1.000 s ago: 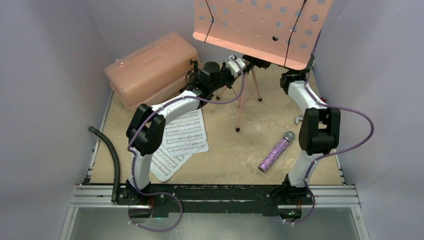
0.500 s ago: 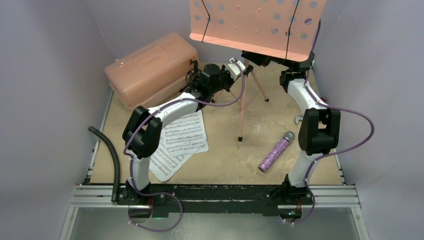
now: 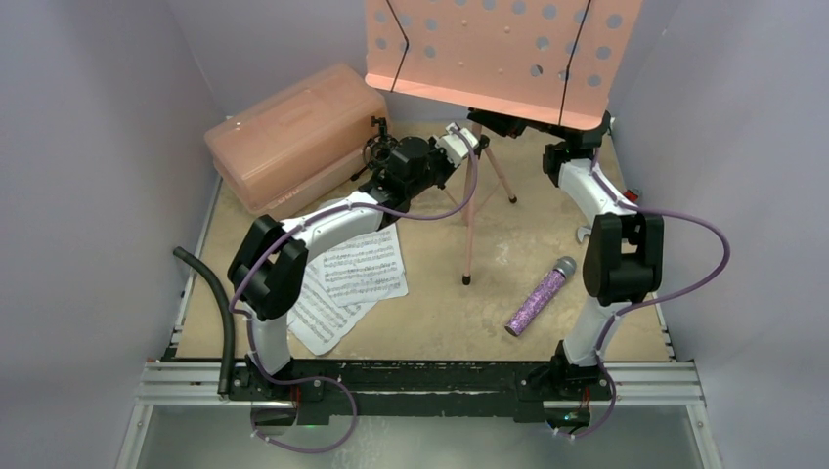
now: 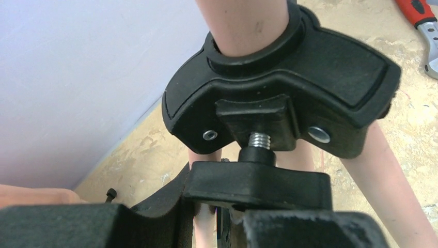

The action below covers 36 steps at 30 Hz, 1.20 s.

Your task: Set up the instrument practice props

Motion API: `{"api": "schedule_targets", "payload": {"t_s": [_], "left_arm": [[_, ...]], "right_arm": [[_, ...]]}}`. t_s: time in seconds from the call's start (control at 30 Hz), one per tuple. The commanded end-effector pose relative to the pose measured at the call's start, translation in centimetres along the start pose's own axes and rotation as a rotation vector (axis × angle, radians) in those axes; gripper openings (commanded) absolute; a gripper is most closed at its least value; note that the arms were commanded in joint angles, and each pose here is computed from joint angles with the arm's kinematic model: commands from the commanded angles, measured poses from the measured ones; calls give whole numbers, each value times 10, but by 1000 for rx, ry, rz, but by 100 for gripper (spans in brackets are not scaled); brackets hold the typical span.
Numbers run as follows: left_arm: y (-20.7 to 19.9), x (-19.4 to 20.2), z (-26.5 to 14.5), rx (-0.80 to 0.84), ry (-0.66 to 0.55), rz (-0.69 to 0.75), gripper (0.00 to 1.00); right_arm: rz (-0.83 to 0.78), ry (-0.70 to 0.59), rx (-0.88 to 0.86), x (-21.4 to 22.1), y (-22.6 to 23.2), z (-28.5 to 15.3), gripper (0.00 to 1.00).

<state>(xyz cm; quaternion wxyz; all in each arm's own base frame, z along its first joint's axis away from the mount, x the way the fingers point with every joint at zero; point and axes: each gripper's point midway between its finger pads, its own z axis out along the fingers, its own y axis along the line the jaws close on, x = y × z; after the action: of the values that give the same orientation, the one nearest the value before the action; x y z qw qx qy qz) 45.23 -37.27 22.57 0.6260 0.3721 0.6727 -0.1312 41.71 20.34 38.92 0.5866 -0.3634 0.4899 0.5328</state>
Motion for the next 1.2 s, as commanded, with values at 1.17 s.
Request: {"api": "schedule_targets", "payload": {"t_s": [1.17], "left_arm": [[60,77,0,-259,200,28,0]], "right_arm": [[-255,-196,-44,-64,60,-4,0]]}}
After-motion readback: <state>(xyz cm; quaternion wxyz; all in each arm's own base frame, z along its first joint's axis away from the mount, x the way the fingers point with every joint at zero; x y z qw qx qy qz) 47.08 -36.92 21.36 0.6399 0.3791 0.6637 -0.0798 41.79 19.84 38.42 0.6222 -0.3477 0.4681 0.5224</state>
